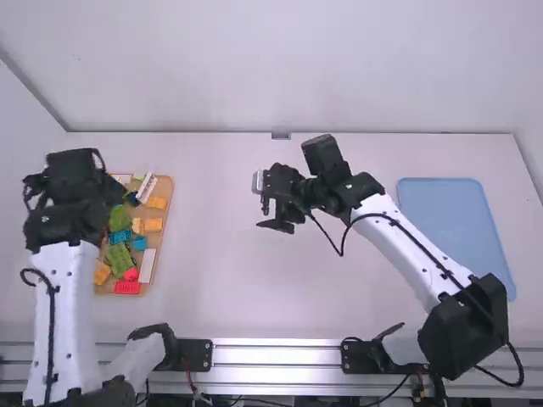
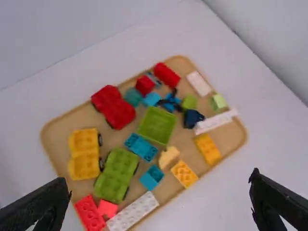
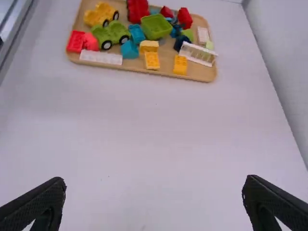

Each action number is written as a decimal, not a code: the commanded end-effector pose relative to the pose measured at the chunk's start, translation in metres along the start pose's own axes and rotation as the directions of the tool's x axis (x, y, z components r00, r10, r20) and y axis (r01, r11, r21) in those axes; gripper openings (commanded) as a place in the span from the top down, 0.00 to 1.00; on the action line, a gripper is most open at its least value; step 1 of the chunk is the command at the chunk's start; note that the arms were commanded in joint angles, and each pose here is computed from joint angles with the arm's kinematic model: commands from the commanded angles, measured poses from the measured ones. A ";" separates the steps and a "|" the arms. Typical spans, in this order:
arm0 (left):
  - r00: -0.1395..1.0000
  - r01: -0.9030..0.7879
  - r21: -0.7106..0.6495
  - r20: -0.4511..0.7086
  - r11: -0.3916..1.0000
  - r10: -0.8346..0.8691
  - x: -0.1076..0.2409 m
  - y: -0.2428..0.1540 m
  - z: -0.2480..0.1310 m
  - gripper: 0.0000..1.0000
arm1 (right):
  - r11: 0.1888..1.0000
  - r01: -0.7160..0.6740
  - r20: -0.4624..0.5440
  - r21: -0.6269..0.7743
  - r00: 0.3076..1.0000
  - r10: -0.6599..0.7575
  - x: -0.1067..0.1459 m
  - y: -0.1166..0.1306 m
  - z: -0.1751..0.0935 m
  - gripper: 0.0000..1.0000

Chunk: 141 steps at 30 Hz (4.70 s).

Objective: Assemble lego blocks to make yellow taxi

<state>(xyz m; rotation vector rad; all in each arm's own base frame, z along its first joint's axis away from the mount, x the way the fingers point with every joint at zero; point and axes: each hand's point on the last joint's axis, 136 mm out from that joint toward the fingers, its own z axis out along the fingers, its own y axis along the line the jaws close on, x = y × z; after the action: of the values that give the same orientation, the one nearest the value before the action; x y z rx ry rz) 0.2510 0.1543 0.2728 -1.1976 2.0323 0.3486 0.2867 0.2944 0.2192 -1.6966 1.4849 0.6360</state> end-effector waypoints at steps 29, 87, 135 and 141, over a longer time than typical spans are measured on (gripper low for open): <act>0.818 -0.132 -0.193 -0.575 0.972 -0.003 0.055 0.088 0.141 0.01 | 0.984 -0.009 0.067 0.178 0.998 -0.003 -0.010 -0.059 -0.026 0.01; 0.790 0.119 -0.342 -0.537 0.932 -0.298 0.147 0.142 0.209 0.12 | 0.985 -0.003 0.042 0.173 0.999 -0.004 -0.006 -0.057 -0.016 0.01; 0.847 -0.338 0.536 -0.185 0.774 0.498 0.101 -0.013 0.071 0.65 | 0.981 -0.021 0.039 0.193 0.999 0.014 0.001 -0.064 -0.026 0.01; 0.609 -0.580 0.722 0.076 0.378 0.790 0.161 -0.099 0.014 0.59 | 0.977 -0.023 0.037 0.211 0.999 0.015 -0.008 -0.057 -0.046 0.01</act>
<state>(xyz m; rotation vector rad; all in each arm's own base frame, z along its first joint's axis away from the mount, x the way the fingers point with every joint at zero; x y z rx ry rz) 0.2894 0.0401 0.1569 -0.0771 2.5234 -0.2049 0.3373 0.2661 0.2315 -1.5323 1.5536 0.5291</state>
